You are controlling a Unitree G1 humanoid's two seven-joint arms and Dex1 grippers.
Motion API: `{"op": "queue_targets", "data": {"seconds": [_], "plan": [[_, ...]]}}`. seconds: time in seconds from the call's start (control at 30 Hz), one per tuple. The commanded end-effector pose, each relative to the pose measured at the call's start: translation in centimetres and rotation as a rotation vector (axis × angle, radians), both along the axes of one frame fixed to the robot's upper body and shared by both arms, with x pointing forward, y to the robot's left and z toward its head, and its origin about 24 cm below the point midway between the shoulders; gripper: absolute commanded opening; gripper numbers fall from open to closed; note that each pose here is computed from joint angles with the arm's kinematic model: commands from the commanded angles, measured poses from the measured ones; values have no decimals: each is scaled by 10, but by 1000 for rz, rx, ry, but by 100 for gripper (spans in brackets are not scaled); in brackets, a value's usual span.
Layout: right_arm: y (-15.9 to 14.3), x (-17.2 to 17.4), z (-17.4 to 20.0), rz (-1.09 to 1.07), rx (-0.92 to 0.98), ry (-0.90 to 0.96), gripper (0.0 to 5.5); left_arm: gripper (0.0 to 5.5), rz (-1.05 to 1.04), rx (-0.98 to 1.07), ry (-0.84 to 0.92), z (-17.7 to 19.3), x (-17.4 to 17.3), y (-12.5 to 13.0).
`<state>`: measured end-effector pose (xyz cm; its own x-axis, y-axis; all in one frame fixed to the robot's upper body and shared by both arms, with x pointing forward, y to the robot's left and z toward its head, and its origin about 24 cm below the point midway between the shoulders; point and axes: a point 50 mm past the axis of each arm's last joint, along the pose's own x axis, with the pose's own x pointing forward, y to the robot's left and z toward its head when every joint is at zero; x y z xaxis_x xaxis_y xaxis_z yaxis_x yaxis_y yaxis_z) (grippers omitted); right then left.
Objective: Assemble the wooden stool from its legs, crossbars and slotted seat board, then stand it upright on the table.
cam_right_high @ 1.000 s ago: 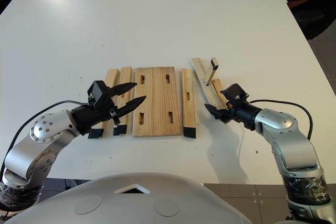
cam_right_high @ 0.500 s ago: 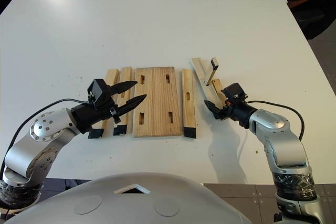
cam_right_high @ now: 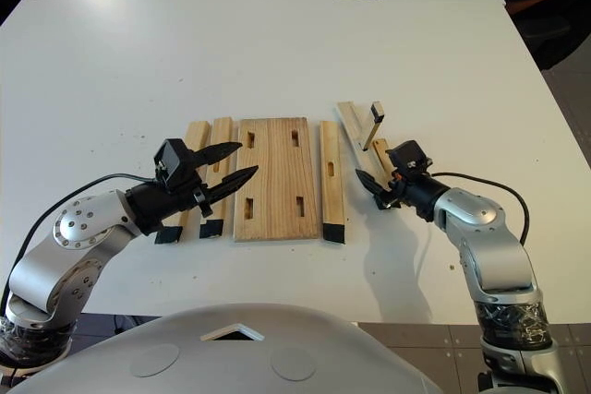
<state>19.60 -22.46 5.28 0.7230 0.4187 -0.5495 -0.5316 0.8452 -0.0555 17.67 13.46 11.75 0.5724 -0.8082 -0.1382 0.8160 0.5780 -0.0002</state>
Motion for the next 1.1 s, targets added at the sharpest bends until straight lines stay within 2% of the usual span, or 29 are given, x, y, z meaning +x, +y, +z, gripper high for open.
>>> {"op": "queue_targets", "data": {"seconds": [0.03, 0.2, 0.67, 0.87, 1.1], "plan": [[0, -3, -6, 14, -19, 22, 406, 249, -3, 9, 9, -2, -2, 0], [2, -8, -13, 17, 0, 62, 406, 249, -15, 6, 16, -2, -4, -1], [3, -11, -24, -115, 106, 205, 207, 249, -18, 19, 21, -4, -3, -1], [3, 6, -14, -226, 224, 202, 206, 249, -7, 22, 15, -6, 2, 0], [14, 30, 14, -156, 284, 41, 206, 249, 67, -16, -5, -2, 13, 5]]}}
